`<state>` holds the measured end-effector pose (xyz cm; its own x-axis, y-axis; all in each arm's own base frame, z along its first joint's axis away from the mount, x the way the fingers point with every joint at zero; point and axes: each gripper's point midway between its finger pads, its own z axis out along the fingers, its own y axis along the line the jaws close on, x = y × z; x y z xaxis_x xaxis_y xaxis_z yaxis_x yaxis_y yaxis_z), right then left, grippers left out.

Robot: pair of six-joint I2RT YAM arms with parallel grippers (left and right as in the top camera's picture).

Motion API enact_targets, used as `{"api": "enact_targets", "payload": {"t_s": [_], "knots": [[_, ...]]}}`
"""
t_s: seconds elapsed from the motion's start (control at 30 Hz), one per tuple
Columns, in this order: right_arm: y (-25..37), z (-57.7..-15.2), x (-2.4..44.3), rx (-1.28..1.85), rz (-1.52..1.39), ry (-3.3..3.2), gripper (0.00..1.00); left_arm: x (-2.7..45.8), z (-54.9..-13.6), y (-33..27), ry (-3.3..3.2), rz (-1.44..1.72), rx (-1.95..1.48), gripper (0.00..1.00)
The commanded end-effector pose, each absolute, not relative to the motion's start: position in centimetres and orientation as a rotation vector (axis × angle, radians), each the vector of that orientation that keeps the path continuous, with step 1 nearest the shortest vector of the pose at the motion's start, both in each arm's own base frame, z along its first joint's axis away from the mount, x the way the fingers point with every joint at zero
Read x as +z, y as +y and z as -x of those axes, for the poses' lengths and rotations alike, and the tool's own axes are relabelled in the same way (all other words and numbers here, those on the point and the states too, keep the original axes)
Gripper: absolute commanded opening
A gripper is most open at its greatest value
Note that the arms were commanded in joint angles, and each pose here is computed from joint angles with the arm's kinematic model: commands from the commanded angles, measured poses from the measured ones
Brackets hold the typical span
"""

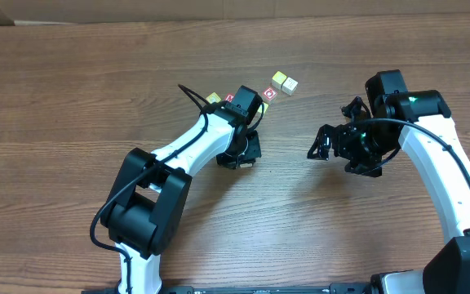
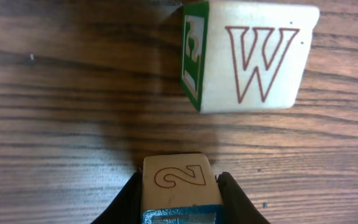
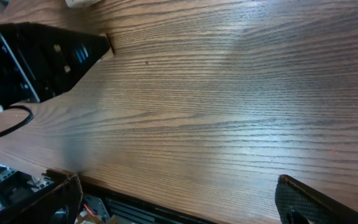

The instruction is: Flip 5 blocks

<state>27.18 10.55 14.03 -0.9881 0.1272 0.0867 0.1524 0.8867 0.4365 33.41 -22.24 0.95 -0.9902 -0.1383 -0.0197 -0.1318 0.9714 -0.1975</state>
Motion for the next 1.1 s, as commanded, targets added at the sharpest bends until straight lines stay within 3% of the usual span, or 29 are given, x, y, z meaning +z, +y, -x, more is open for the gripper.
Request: {"api": "enact_targets", "payload": {"t_s": [0.0,0.3,0.6,0.87,1.07], "knots": [[10.5,-27.9,14.9,-0.716,0.205,-3.034,1.00,1.6,-34.3,-21.8,3.077,0.179,-0.235,0.14],[10.5,-27.8,14.9,-0.715,0.206,-3.032,1.00,7.0,-33.8,-19.4,3.062,0.127,-0.038,0.06],[10.4,-27.3,14.8,-0.699,0.201,-3.016,1.00,9.8,-27.8,-18.4,3.007,0.129,0.019,0.05],[10.4,-27.1,14.8,-0.696,0.204,-3.008,1.00,6.3,-21.0,-17.4,3.006,0.299,-0.130,0.07],[10.4,-27.1,14.8,-0.694,0.205,-3.005,1.00,3.0,-19.4,-18.6,3.048,0.297,-0.303,0.08]]}}
